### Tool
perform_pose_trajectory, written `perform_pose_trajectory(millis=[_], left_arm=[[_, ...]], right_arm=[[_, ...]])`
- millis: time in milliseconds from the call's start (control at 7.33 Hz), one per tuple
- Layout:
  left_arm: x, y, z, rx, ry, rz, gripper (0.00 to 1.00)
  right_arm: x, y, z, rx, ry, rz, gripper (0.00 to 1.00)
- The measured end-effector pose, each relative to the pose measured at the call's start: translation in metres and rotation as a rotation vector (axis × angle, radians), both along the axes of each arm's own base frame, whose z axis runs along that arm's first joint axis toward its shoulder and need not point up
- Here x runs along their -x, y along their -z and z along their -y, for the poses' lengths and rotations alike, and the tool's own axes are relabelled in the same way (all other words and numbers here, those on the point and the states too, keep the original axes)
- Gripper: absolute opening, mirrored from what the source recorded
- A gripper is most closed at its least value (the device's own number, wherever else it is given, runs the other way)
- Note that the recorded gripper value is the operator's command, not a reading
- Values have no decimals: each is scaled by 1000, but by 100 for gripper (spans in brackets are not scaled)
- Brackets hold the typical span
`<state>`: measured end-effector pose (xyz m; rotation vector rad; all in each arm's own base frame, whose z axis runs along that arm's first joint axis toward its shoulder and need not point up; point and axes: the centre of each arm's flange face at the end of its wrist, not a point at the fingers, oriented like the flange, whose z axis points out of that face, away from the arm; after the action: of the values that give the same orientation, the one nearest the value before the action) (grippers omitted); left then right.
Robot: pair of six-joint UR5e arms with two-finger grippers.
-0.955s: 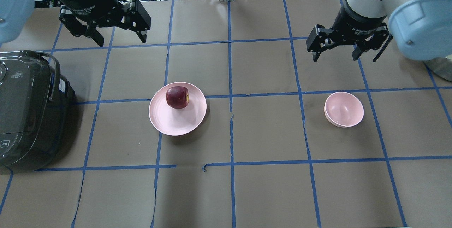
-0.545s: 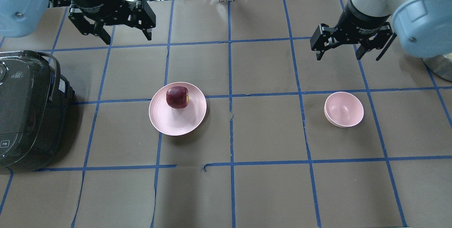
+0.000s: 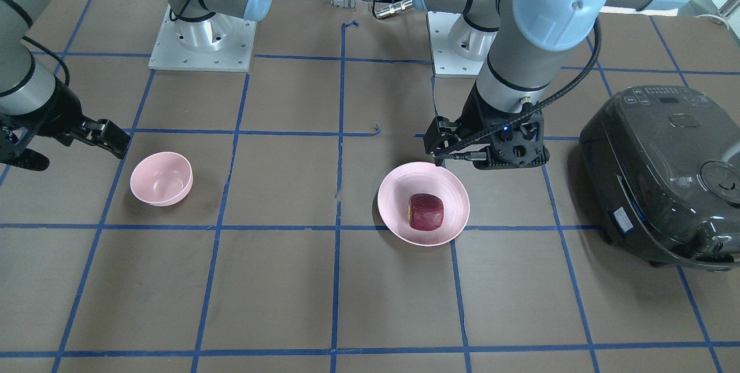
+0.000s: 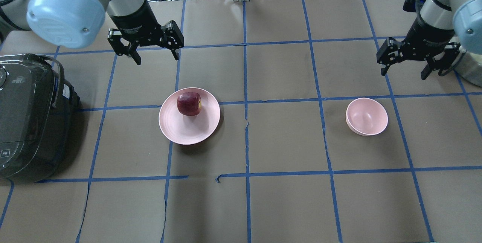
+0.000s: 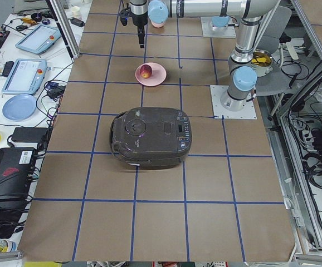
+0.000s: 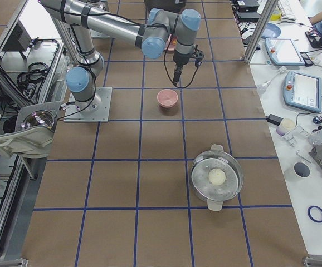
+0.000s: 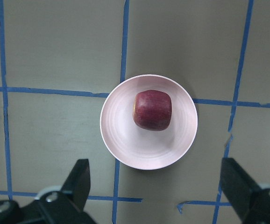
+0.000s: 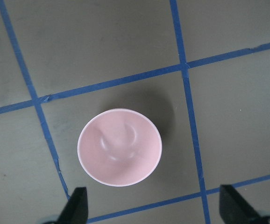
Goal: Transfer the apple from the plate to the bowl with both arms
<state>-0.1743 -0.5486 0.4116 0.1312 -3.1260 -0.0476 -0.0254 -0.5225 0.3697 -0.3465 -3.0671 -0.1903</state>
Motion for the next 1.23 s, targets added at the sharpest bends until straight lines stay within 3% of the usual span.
perform_pose_trajectory(millis=[409,818,955,1091,1227], left_arm=[[11,103,-2,4,25,0,100],[15,155,1,-23,28,0,100],[16,166,4,-25,29,2,100],[16,177,4,-36,31,5,100],[16,186,3,-46,28,5,100]], right_arm=[[8,88,-16,-8,-60,14,100],[5,151,-42,-33,-103,21,100],[8,162,-44,-50,-98,24,66],[9,169,-45,-60,-93,30,26],[10,172,-45,-64,-90,36,4]])
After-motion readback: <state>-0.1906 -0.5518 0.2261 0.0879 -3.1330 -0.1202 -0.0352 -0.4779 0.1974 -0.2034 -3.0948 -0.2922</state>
